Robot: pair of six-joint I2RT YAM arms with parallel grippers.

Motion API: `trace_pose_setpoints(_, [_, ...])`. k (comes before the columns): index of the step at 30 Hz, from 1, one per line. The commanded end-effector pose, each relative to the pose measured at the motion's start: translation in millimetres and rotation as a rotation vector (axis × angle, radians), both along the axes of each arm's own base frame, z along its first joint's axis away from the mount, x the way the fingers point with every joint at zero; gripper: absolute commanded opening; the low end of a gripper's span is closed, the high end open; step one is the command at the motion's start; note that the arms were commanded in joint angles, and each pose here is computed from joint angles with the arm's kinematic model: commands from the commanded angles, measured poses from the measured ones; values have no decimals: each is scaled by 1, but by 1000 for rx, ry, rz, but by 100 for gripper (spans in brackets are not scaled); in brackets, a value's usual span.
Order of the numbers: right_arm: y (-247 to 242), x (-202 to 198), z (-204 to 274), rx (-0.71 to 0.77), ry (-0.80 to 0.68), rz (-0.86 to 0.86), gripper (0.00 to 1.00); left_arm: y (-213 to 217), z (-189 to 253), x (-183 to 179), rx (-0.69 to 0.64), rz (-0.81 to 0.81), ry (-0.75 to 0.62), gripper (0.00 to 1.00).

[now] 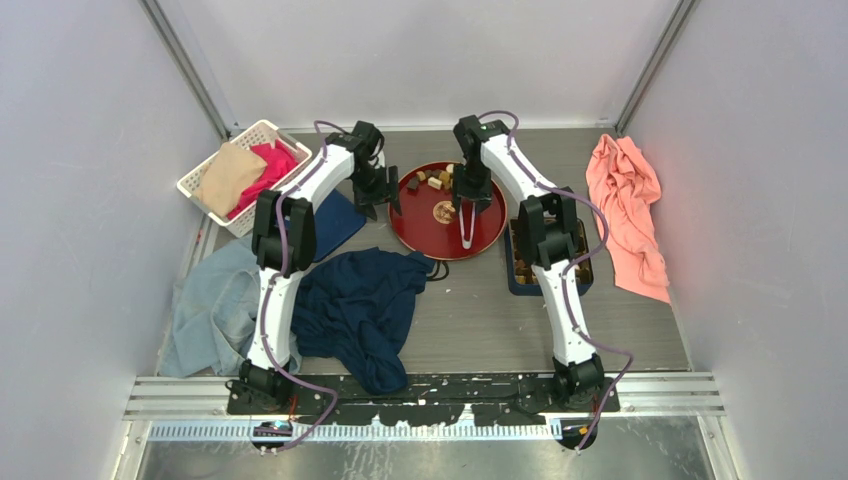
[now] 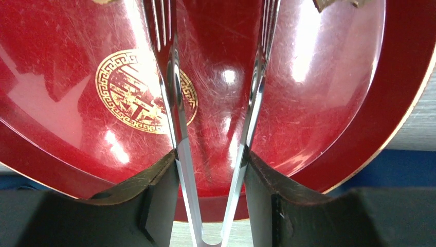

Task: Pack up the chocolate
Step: Pick up the fake chocolate from the plate, then place the fake chocolate in the packing box.

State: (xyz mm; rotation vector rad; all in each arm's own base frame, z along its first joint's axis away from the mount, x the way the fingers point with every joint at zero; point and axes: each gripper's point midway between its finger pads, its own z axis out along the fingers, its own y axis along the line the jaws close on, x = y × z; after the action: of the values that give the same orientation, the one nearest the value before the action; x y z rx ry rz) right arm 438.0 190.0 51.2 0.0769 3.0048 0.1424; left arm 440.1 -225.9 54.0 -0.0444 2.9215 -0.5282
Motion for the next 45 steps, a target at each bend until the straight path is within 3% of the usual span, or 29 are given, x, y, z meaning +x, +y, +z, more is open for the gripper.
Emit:
trace_pose_setpoints(1, [5,17,16,27,-65,6,52,-2,41,11,-29,-10,-97,67])
trace_pose_setpoints(4, [7,19,14,35,-64,9,51,-2,42,12,-29,-10,-98,67])
trace_pose_setpoints(16, [5,-5,43,30,-78,32,30,-4,42,11,-36,-11,-95,66])
trace_pose_setpoints(27, [8,-56,91,71,-123,95,27,-6,44,12,-50,-14,-97,66])
trace_pose_setpoints(37, [-29,-128,127,46,-157,12,25,-6,46,11,-52,-14,-99,66])
trace_pose_setpoints(45, [-82,-208,131,-44,-152,-202,26,-7,51,14,-53,-10,-110,66])
